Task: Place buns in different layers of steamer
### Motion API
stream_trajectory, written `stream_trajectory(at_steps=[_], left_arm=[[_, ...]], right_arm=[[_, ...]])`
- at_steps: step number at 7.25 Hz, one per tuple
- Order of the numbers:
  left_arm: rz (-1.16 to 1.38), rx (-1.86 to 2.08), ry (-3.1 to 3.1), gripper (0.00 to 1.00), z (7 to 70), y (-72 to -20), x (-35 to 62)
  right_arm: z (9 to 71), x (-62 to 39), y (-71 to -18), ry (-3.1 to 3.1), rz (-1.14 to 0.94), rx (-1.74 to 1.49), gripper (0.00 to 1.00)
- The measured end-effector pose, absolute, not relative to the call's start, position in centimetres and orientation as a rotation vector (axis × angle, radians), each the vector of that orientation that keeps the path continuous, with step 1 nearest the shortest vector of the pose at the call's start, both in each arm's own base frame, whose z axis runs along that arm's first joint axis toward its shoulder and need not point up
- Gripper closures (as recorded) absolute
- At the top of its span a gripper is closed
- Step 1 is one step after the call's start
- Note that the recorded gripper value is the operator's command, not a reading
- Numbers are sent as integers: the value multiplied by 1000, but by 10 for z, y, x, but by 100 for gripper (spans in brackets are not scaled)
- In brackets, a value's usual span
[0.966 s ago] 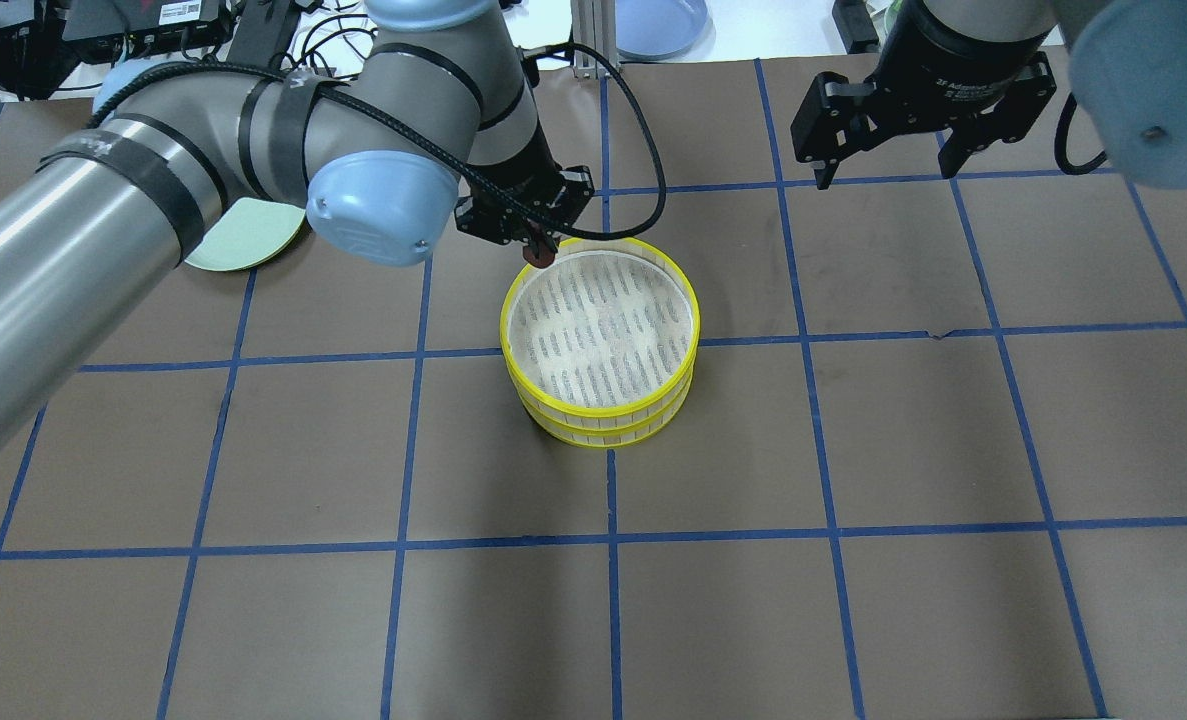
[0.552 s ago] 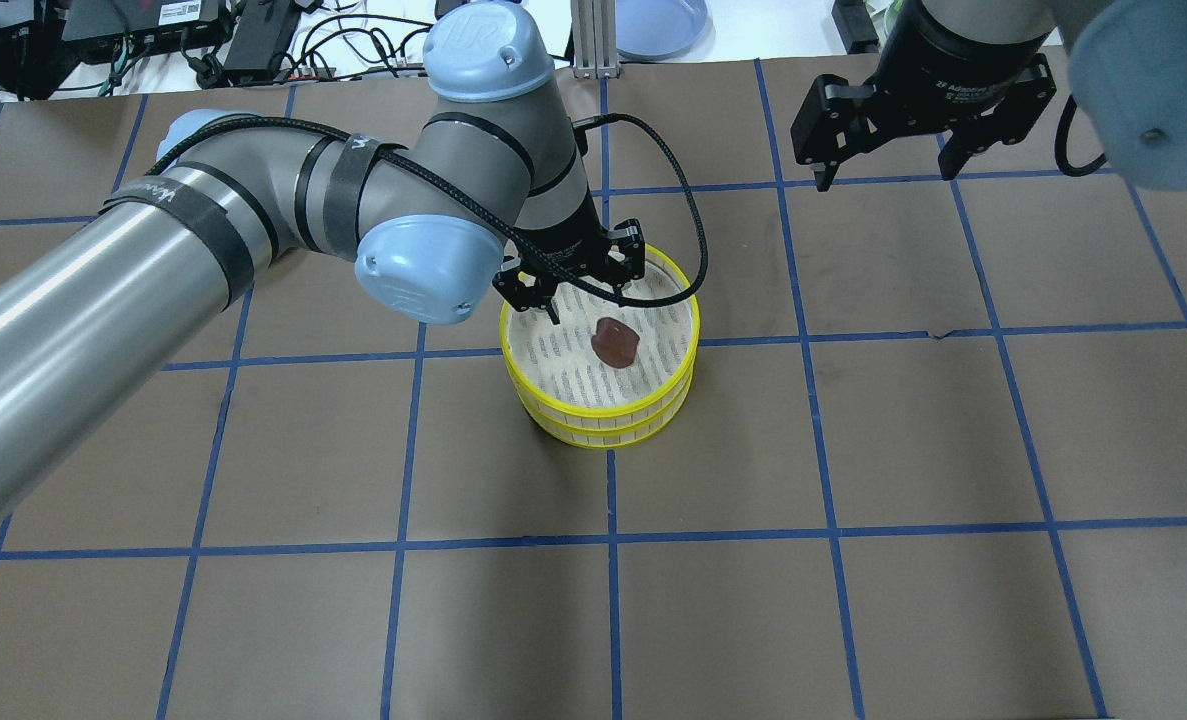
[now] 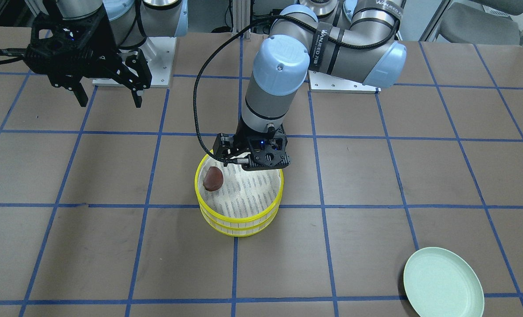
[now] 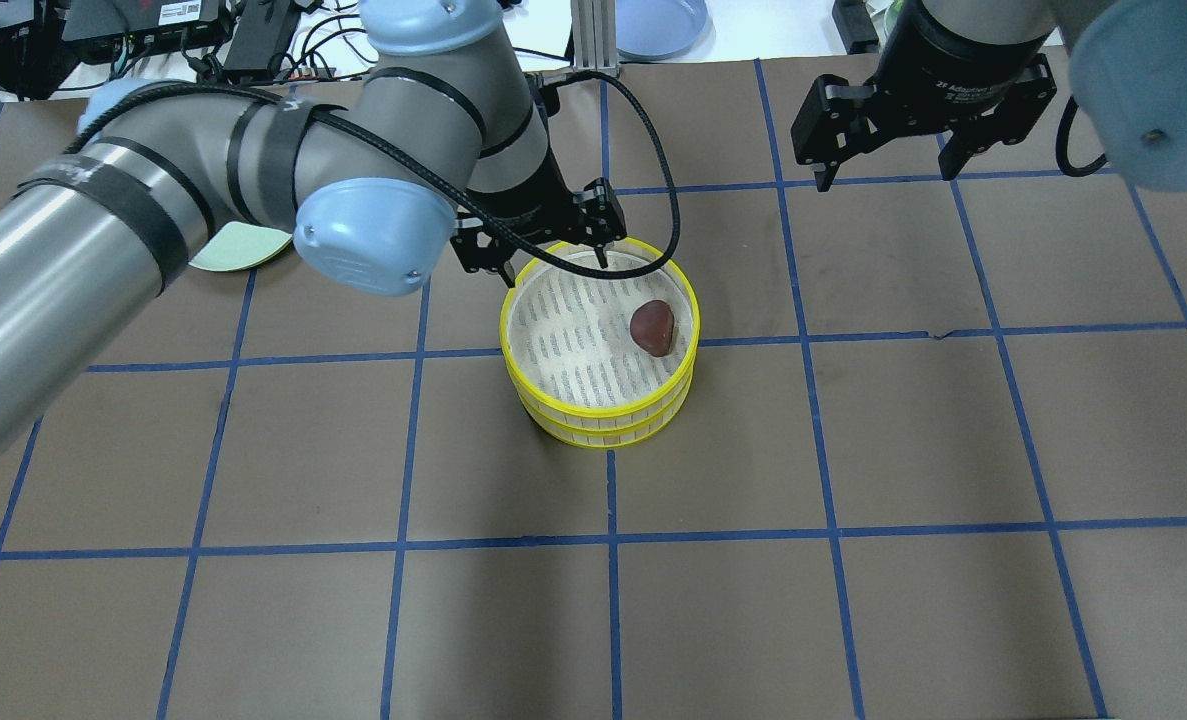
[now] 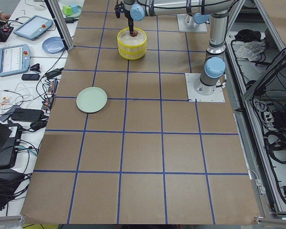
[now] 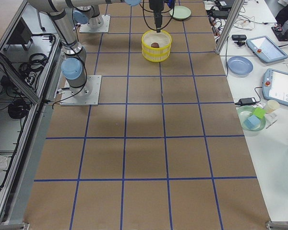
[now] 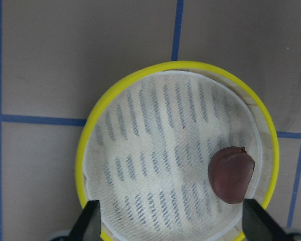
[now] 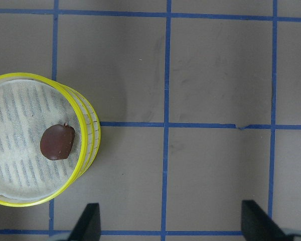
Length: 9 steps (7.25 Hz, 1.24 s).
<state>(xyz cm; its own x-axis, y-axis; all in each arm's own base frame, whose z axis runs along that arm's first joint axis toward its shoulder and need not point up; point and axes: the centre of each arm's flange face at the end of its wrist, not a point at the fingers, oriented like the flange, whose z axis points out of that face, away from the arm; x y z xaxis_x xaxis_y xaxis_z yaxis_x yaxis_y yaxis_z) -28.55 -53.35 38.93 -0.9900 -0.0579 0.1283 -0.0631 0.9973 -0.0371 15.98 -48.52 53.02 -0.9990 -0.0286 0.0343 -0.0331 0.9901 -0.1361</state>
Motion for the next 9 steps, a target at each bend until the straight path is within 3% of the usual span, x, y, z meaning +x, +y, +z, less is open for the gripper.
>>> stream_trajectory(at_steps=[4, 9], left_arm=[[97, 79, -3128, 0, 460, -550, -120], [118, 39, -3130, 0, 521, -487, -104]], right_arm=[[530, 161, -485, -3101, 212, 60, 0], [526, 161, -484, -3102, 203, 61, 0]])
